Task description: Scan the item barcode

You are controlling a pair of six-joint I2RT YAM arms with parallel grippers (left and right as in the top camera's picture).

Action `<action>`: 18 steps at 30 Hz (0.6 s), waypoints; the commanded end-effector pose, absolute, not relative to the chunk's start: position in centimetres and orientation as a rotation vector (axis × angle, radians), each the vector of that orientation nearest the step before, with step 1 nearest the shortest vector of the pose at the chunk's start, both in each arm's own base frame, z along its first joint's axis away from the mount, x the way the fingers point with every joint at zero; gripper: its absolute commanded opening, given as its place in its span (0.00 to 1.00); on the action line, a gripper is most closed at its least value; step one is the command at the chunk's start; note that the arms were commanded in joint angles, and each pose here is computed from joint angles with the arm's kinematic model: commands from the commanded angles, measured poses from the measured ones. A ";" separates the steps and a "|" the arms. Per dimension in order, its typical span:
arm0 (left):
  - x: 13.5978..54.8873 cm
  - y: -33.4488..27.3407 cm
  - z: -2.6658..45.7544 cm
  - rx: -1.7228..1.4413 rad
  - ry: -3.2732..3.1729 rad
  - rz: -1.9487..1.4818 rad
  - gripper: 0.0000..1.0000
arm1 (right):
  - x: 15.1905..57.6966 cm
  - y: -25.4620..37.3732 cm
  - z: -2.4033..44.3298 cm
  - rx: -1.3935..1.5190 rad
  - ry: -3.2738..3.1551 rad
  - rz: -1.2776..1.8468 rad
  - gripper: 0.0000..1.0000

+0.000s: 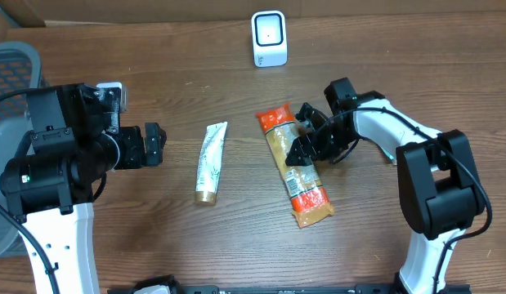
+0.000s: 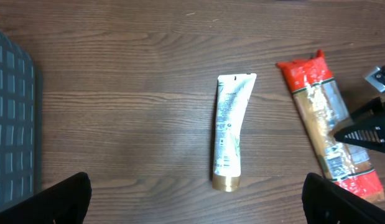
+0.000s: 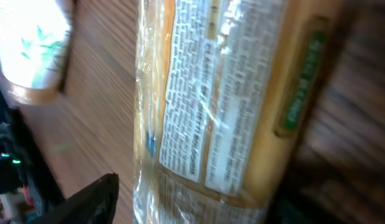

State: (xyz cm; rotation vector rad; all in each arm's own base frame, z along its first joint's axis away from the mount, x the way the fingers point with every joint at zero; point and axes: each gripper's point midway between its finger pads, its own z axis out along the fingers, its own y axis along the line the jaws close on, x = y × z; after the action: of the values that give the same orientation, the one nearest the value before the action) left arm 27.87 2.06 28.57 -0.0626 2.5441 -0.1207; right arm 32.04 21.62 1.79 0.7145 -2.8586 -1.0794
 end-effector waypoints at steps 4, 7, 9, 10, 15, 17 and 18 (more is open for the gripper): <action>28.1 2.1 29.1 -0.048 2.526 -0.124 1.00 | 29.0 22.3 -1.3 0.654 -2.797 -1.084 0.63; 28.1 2.1 29.1 -0.047 2.526 -0.124 1.00 | 28.9 22.6 -1.5 0.649 -2.804 -1.087 0.41; 28.1 2.1 29.1 -0.048 2.526 -0.124 1.00 | 28.9 22.6 -1.5 0.649 -2.804 -1.087 0.38; 28.1 2.1 29.1 -0.048 2.526 -0.124 1.00 | 28.9 22.6 -1.5 0.647 -2.804 -1.086 0.36; 28.1 2.1 29.1 -0.048 2.526 -0.124 0.99 | 29.1 22.6 -1.6 0.625 -2.810 -1.081 0.14; 28.1 2.1 29.1 -0.048 2.526 -0.124 1.00 | 29.3 22.5 -1.5 0.590 -2.816 -1.074 0.04; 28.1 2.1 29.1 -0.048 2.526 -0.124 1.00 | 29.3 22.4 -1.4 0.578 -2.817 -1.072 0.04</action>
State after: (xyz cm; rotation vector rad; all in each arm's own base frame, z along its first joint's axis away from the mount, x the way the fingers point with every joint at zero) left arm 27.87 2.06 28.57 -0.0622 2.5445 -0.1207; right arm 30.17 23.54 0.98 0.6292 -2.8008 -1.2200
